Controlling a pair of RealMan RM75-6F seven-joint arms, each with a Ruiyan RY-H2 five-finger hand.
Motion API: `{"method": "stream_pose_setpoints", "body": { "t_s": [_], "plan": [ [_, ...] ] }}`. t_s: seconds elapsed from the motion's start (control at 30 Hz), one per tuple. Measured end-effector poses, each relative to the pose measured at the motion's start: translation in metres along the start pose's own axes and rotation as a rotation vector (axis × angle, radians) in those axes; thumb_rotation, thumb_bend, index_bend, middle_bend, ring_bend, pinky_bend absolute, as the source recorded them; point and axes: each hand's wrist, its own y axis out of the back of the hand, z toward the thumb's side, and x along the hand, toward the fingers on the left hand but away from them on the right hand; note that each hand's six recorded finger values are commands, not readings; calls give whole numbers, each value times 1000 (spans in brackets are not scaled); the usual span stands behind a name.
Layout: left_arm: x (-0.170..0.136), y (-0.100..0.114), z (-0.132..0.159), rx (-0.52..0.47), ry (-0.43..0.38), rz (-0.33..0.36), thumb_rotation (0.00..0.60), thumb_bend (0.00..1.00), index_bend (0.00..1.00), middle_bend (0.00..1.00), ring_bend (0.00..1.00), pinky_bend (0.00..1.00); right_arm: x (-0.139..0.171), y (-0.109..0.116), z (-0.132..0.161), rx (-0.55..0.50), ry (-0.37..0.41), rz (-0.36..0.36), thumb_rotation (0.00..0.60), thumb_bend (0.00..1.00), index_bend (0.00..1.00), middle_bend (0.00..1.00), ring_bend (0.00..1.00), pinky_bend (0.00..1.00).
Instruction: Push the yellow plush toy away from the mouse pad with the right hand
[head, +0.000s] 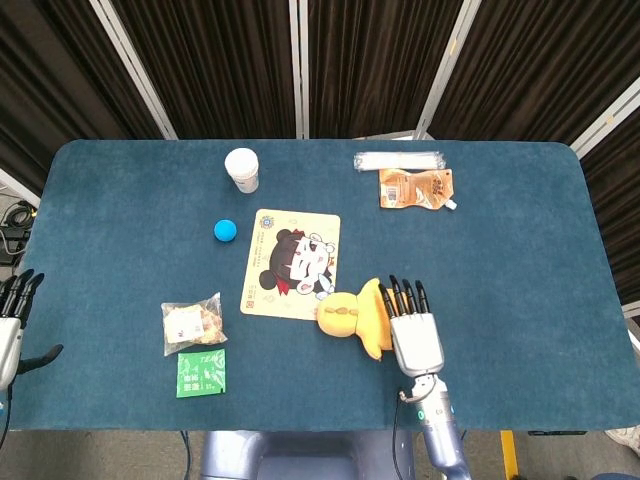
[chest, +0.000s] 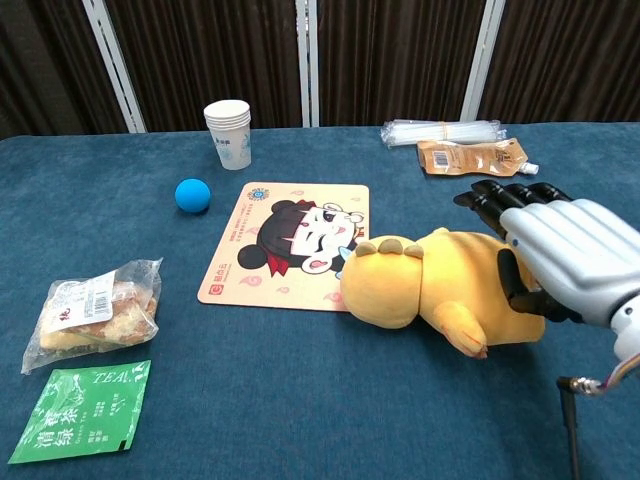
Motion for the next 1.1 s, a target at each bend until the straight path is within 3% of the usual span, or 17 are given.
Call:
{"method": "stream_pose_setpoints", "body": {
  "t_s": [0.7,1.1],
  "plan": [
    [-1,-3,3,7,-11,-9,600,100,0,0,0,0,0,-38,29,59,-7,66,600,1000,0,0,0,0],
    [0,-4,3,6,-9,-13,600,101,0,0,0,0,-9,-36,1,92,-104,58,600,1000,0,0,0,0]
  ]
}}
